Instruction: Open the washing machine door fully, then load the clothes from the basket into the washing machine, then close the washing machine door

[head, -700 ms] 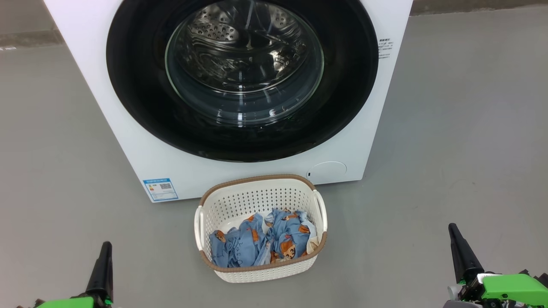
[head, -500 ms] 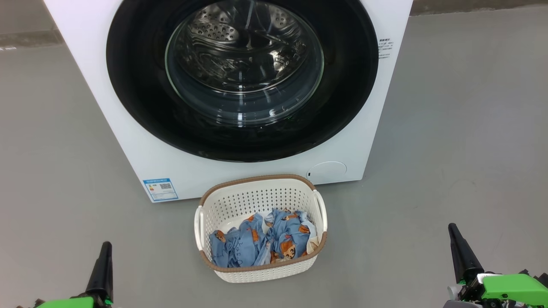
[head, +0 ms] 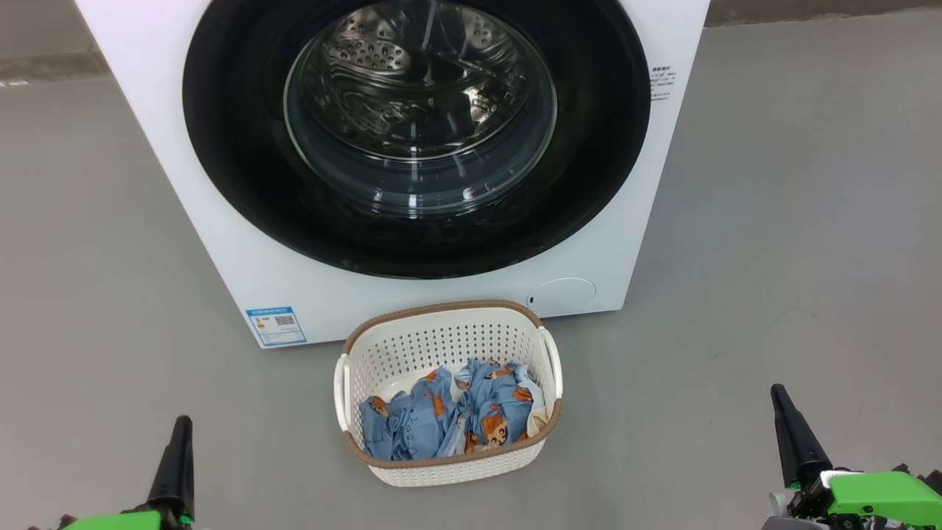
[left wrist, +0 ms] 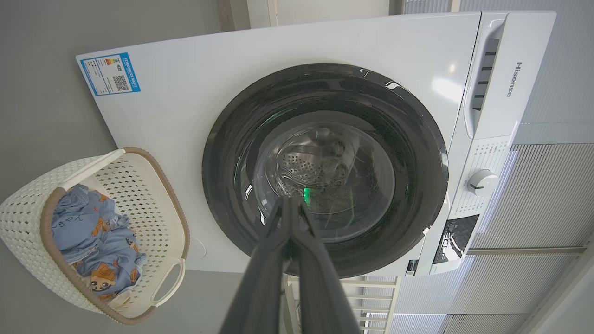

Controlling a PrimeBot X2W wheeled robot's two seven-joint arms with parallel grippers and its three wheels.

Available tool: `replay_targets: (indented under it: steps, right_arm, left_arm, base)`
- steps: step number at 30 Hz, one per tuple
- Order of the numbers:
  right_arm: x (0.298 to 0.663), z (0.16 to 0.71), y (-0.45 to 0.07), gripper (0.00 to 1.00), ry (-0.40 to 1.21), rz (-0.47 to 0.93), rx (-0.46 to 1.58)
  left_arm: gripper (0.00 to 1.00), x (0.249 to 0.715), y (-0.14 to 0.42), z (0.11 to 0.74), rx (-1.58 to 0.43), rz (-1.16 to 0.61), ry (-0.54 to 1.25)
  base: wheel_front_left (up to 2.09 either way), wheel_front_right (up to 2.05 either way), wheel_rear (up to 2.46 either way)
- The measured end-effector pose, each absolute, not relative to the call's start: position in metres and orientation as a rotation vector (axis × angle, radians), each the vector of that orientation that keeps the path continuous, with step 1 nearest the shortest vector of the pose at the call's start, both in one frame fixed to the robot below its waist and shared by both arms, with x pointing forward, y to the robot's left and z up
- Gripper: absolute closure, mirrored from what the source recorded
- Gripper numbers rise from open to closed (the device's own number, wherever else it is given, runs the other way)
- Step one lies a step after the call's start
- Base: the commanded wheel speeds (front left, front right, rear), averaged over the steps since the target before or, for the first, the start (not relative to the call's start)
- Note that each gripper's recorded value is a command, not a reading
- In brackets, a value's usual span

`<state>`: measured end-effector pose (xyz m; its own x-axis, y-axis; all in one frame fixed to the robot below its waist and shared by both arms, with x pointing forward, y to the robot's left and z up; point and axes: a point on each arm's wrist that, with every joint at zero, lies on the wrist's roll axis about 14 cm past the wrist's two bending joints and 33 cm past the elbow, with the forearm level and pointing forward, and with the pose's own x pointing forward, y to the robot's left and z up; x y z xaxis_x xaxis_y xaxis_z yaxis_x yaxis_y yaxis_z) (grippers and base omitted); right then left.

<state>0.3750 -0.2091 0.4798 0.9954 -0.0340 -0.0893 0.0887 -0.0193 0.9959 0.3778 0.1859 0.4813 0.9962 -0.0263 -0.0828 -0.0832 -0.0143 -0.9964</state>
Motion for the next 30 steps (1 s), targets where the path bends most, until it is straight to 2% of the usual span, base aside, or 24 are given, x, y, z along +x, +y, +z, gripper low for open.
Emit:
replay_targets:
  steps: [18, 19, 24, 30]
  right_arm:
    - [0.375, 0.480, -0.209, 1.00, 0.041, -0.099, 1.589]
    - [0.374, 0.479, -0.209, 0.00, 0.044, -0.102, 1.590]
    - [0.360, 0.449, -0.206, 0.00, 0.113, -0.178, 1.607]
    - [0.359, 0.448, -0.205, 0.00, 0.116, -0.183, 1.593]
  left_arm:
    - [1.00, 0.378, 0.186, 0.481, -1.585, 0.045, 0.085]
    - [0.00, 0.377, 0.186, 0.480, -1.586, 0.048, 0.088]
    - [0.00, 0.362, 0.178, 0.450, -1.610, 0.117, 0.163]
    - [0.00, 0.361, 0.177, 0.450, -1.610, 0.120, 0.163]
  base:
    - [0.00, 0.00, 0.00]
    - [0.00, 0.00, 0.00]
    - [0.00, 0.00, 0.00]
    - [0.00, 0.00, 0.00]
